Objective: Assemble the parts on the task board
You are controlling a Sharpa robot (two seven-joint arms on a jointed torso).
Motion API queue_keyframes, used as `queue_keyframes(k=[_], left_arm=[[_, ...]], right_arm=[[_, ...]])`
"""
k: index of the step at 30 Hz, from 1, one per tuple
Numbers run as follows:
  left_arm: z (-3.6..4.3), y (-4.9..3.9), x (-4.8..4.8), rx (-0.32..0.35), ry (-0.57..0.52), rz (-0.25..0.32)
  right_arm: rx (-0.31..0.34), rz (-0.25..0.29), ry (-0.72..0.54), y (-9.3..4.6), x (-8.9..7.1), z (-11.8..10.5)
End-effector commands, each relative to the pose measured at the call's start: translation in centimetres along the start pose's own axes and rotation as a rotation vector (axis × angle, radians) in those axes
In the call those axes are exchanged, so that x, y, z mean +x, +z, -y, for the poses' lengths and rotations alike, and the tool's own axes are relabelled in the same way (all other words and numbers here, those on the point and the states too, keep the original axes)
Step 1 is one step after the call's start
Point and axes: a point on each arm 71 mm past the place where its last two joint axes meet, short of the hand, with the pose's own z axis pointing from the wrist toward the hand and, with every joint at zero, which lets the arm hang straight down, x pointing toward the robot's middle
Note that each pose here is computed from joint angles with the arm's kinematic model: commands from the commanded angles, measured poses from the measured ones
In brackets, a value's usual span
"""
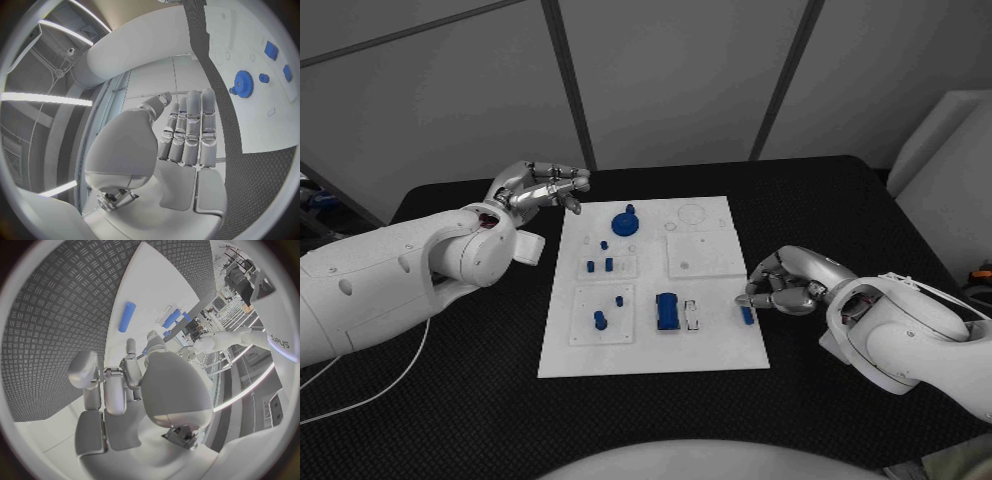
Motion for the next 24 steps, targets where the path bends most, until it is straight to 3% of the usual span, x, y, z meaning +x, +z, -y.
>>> queue_keyframes(k=[1, 6, 13, 24], left_arm=[[0.12, -0.01, 0.03, 0.008, -0.004, -0.007], [0.11, -0.04, 0.0, 0.007, -0.004, -0.008], [0.07, -0.07, -0.06, 0.005, -0.004, -0.008], [-0.08, -0.11, -0.03, 0.001, -0.005, -0.009]], right_arm=[[0.019, -0.014, -0.049, 0.17, 0.16, 0.1], [0.053, -0.037, -0.093, 0.41, 0.54, 0.46], [0.088, -0.023, -0.171, 0.51, 0.6, 0.81], [0.073, -0.014, -0.198, 0.5, 0.7, 0.45]])
